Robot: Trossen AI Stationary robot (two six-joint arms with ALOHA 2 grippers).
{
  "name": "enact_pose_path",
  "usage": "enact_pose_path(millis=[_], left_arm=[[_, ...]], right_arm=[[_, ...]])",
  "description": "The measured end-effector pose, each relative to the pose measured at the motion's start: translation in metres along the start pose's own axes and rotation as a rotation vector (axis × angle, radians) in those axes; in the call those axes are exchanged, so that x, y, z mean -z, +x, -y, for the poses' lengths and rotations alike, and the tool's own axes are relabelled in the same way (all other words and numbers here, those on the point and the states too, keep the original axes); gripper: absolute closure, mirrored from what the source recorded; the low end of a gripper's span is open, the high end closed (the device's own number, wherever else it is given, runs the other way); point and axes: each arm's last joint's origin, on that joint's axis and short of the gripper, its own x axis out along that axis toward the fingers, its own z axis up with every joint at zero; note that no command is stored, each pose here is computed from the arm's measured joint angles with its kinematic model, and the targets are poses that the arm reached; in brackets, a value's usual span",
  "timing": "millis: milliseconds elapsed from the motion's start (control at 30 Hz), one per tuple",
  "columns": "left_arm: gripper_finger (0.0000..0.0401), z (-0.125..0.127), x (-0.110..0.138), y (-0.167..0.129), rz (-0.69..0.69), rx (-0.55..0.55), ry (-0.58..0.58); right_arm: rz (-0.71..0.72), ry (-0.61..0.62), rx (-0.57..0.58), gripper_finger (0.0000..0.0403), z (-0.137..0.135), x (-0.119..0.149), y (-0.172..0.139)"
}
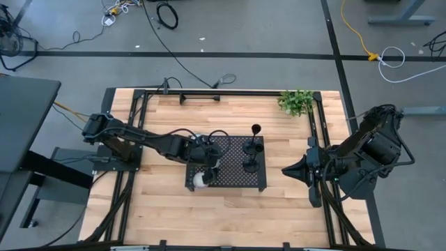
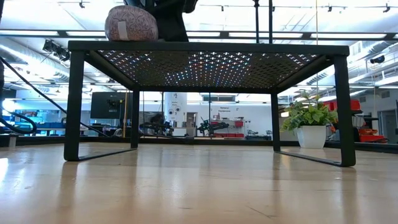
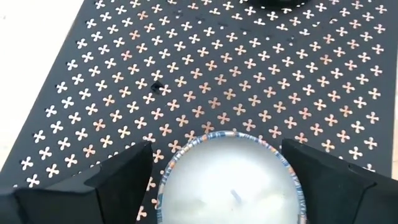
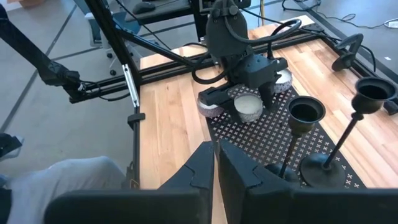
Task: Pick & Place candle stick holders
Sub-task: Put the blue patterned scented candle on the shelf aligned with the other scented candles, then put the black candle holder on the shelf aligned with the other black candle holders
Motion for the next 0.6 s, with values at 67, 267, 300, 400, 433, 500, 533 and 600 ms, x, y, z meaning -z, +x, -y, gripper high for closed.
enact_pose_path(millis=[67, 267, 300, 400, 433, 500, 533, 600], left_arm=[[0.0049, -0.002, -0.001, -0.002, 0.012, -0.008, -0.003], [0.0049, -0.006, -0.01, -0.016, 0.108, -0.014, 0.013], [0.0049, -0.008, -0.011, -0.021, 0.114, -0.008, 0.012], [0.0049, -0.015, -0.008, -0.042, 0.109, -0.014, 0.022], [0.0049, -0.019, -0.005, -0.052, 0.1, -0.029, 0.026], [0.0049, -0.028, -0.001, -0.072, 0.11, -0.062, 0.019], [0.0049, -0.033, 0.002, -0.083, 0.109, -0.088, 0.019], [0.0049, -0.043, 0.008, -0.103, 0.132, -0.151, -0.008]], right_arm=[[0.0, -0.002, 0.0, 0.0383, 0.0, 0.0, 0.0], [0.0, -0.003, 0.001, 0.0383, 0.0, 0.0, 0.0], [0.0, -0.002, 0.001, 0.0383, 0.0, 0.0, 0.0], [-0.002, -0.011, 0.002, 0.0383, 0.0, 0.0, 0.0], [-0.003, -0.016, 0.004, 0.0383, 0.0, 0.0, 0.0], [-0.006, -0.022, 0.007, 0.0383, 0.001, 0.001, 0.0], [-0.006, -0.022, 0.007, 0.0383, 0.001, 0.001, 0.0], [-0.005, -0.022, 0.007, 0.0383, 0.001, 0.001, 0.0]])
